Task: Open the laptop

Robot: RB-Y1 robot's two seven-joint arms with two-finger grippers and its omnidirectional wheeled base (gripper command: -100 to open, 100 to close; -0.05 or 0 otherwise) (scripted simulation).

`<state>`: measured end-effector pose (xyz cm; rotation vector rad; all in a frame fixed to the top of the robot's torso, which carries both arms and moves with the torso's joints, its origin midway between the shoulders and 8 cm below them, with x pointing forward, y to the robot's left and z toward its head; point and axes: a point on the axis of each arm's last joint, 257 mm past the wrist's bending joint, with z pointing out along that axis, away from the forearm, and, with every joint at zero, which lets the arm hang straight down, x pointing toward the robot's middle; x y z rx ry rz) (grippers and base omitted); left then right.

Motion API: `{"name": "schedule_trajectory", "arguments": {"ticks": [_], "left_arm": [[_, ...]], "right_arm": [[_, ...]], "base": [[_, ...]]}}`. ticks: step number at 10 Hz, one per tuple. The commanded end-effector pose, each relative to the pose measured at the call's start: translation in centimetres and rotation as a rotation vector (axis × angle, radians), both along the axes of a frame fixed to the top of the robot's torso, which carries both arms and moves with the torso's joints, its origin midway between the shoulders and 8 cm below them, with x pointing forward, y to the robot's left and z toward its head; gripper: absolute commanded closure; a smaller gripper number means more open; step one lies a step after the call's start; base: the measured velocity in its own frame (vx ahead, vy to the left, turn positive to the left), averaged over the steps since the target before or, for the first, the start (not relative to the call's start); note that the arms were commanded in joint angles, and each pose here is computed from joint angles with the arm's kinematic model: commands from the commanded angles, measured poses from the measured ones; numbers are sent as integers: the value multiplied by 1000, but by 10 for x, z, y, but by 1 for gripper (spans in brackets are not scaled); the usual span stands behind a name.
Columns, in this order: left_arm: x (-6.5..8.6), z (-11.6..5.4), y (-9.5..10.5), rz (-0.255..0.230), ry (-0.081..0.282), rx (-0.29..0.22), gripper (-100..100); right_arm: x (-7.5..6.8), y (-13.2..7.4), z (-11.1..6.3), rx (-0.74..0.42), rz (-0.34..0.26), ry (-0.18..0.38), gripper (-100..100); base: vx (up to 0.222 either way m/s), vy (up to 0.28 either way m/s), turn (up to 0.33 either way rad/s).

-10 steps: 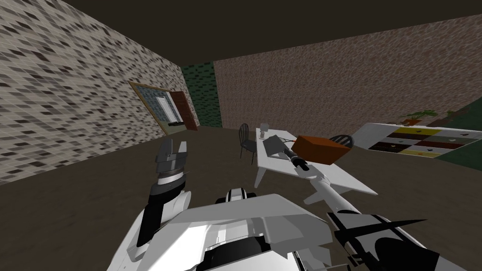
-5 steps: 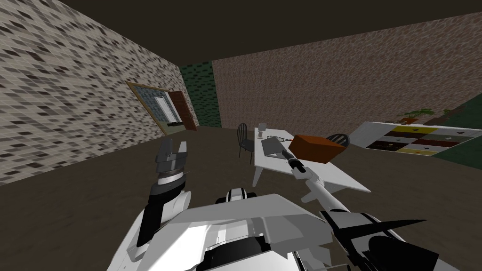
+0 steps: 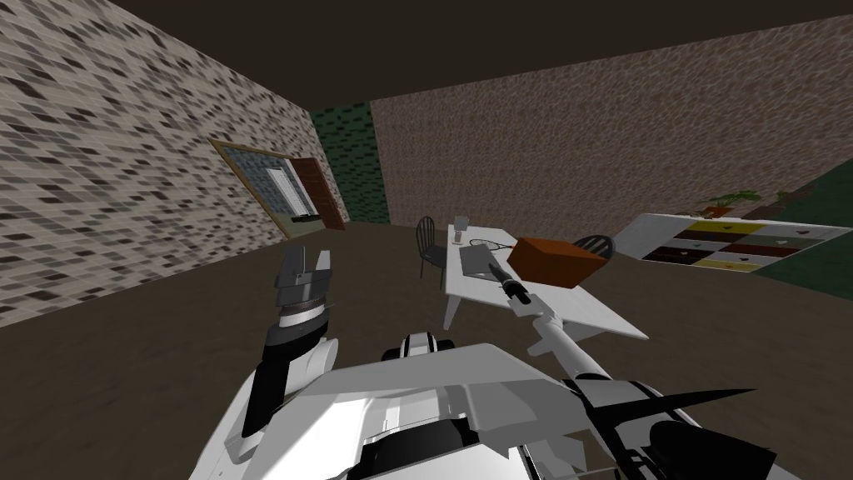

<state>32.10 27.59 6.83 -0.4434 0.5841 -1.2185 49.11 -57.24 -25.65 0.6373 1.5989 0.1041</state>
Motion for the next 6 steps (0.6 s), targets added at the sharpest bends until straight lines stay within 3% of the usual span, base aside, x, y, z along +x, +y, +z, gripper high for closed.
{"name": "schedule_trajectory", "arguments": {"ticks": [1, 2, 3, 4, 6], "left_arm": [[0, 0, 0, 0, 0, 0, 0], [0, 0, 0, 0, 0, 0, 0], [0, 0, 0, 0, 0, 0, 0], [0, 0, 0, 0, 0, 0, 0], [0, 0, 0, 0, 0, 0, 0]], "right_arm": [[2, 22, -10, 2, 11, 27, -100], [8, 29, 4, -2, 23, 8, -100], [10, 32, 7, -3, 28, 0, -100], [10, 47, -3, 0, 27, 30, -100], [15, 54, 10, -5, 41, 6, -100]], "base": [[-3, -67, -49], [-2, -69, -23], [0, -33, 11], [9, -68, -42], [4, -47, -10]]}}
